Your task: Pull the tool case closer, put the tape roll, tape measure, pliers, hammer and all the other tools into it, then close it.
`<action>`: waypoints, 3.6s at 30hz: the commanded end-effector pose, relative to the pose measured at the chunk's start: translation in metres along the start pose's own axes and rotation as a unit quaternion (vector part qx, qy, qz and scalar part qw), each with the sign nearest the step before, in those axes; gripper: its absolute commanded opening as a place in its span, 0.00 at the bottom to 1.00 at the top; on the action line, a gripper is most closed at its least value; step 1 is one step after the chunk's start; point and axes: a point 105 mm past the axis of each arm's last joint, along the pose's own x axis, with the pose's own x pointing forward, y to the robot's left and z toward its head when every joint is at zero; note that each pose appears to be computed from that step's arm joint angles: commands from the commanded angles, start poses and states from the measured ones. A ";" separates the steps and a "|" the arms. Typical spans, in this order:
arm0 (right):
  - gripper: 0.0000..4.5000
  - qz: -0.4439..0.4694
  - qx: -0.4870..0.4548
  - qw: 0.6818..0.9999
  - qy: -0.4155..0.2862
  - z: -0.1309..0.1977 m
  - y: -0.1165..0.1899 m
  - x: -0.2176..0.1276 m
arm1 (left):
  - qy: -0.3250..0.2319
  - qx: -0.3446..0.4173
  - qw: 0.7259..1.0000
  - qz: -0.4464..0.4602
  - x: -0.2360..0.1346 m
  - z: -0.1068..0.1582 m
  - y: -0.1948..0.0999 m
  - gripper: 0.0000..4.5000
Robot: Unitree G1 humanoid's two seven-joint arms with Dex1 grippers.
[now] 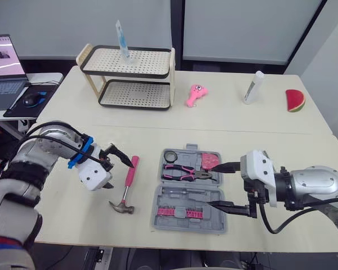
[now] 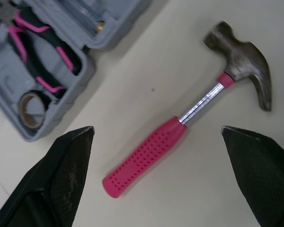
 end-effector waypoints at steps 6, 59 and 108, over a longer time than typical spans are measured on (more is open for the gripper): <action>1.00 -0.002 -0.017 1.000 -0.013 0.011 0.007 0.005 | -0.025 0.091 0.990 -0.102 0.023 0.000 -0.009 0.99; 1.00 0.028 -0.030 0.999 -0.018 0.016 0.017 0.021 | -0.028 0.060 0.996 -0.068 0.010 0.001 -0.040 0.01; 1.00 0.019 -0.095 0.995 0.015 0.011 -0.003 0.039 | 0.053 -0.795 0.448 0.405 0.025 -0.033 0.006 0.01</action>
